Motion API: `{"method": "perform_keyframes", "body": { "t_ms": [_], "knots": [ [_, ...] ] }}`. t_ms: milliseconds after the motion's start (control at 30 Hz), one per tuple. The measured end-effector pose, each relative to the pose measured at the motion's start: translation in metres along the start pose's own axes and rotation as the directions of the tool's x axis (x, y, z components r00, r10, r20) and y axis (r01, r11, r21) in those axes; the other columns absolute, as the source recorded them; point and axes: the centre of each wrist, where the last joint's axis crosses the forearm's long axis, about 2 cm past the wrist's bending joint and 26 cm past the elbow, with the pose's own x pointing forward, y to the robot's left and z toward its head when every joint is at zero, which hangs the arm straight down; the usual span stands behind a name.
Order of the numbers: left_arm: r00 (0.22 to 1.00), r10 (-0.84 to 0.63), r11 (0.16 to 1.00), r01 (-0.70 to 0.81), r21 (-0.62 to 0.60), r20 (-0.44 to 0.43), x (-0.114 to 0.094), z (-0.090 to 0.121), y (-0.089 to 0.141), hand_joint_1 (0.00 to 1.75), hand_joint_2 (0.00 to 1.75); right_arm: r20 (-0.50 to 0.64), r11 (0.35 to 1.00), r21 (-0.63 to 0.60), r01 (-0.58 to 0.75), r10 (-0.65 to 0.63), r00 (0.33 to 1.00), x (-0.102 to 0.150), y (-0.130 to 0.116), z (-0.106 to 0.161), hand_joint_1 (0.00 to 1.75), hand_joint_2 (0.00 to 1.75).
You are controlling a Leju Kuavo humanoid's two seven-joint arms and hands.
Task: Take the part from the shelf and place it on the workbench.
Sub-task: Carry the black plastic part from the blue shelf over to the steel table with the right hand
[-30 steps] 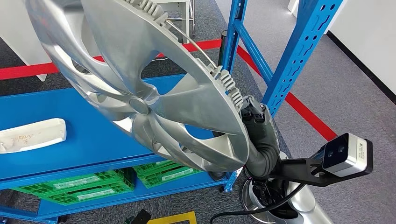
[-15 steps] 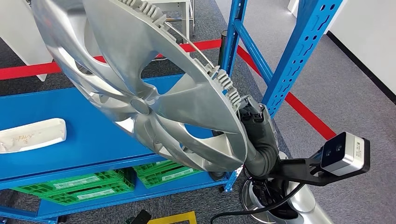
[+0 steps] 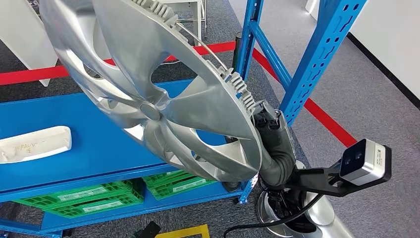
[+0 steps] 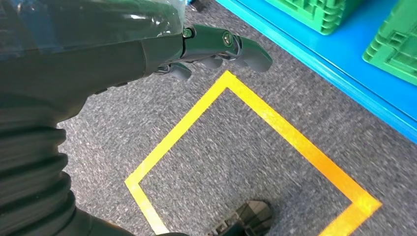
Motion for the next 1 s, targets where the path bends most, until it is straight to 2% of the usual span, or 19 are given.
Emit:
{"method": "perform_keyframes", "body": {
  "t_ms": [1000],
  "knots": [
    [1.000, -0.009, 1.000, 0.009, -0.014, -0.002, 0.0042, -0.0030, 0.0053, 0.00, 1.75, -0.032, 0.999, -0.033, -0.017, 0.016, 0.999, -0.0001, -0.0028, 0.0050, 1.75, 1.75]
  ]
}}
